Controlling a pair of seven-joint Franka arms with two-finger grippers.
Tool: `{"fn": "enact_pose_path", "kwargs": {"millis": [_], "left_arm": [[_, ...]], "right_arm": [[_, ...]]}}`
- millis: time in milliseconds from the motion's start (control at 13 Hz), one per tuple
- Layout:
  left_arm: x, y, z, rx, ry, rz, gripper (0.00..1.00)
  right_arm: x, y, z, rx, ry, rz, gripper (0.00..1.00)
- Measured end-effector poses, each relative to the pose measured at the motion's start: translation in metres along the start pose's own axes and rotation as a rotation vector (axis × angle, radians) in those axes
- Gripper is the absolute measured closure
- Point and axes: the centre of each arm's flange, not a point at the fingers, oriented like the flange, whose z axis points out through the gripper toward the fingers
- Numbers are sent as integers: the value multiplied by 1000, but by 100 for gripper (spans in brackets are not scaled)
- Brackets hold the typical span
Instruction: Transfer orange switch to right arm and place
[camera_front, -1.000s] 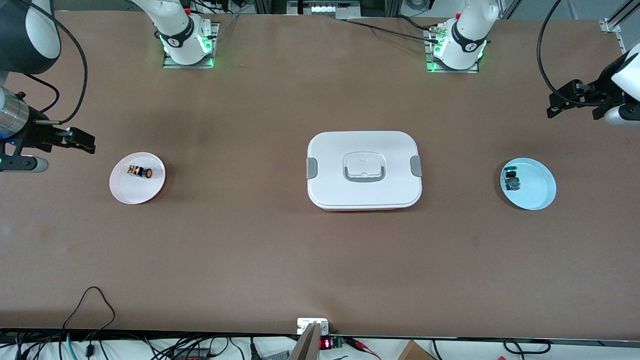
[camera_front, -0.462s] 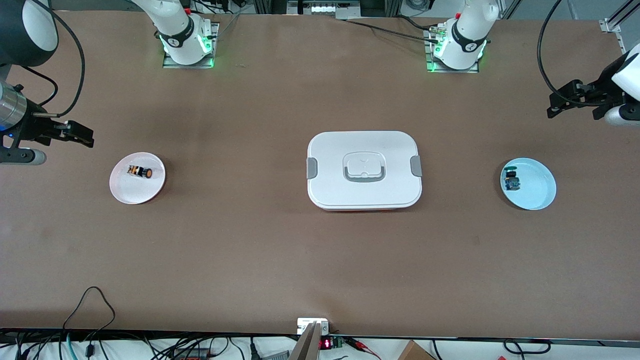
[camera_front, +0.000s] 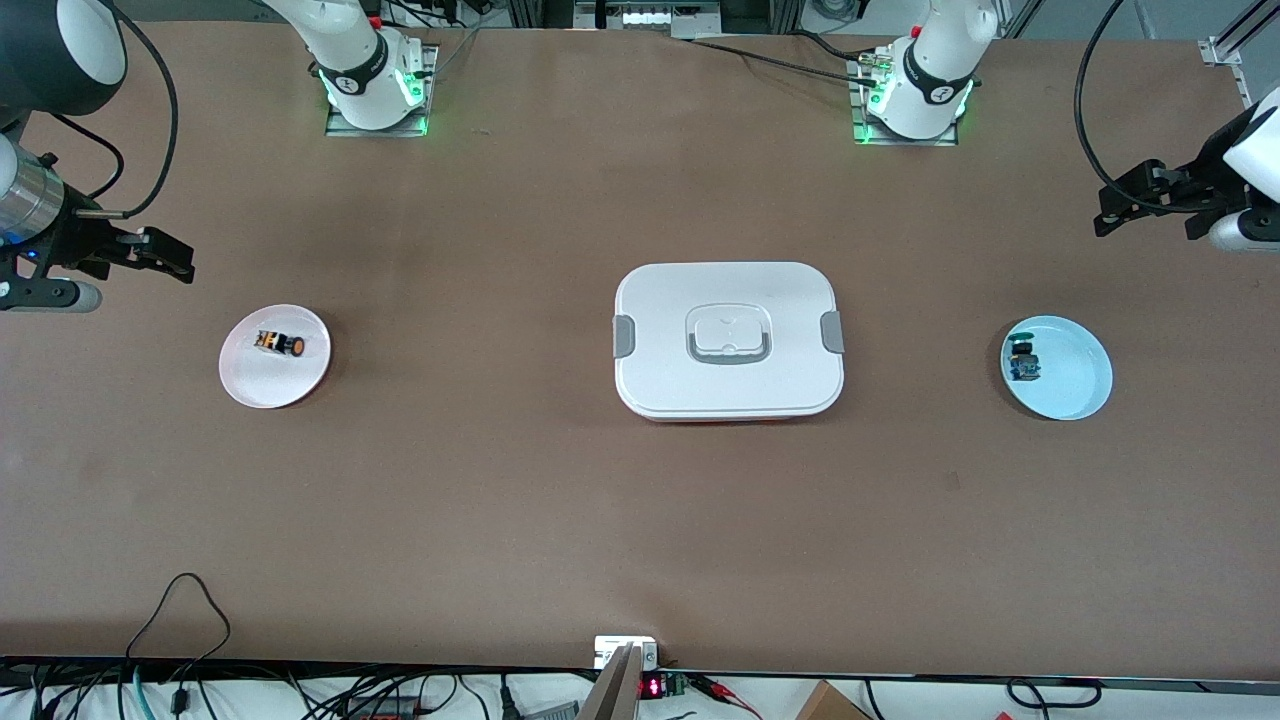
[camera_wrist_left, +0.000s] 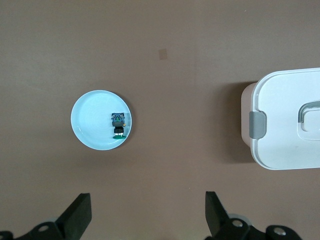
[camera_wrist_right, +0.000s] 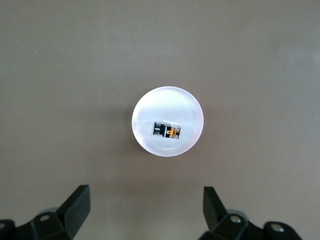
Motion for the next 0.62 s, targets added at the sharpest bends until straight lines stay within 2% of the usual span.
{"fn": "enact_pose_path", "kwargs": {"millis": [615], "left_arm": [[0,-1,0,0,-2,-1,0]], "right_arm": [[-2,-3,-29,12,35,-2,0]]}}
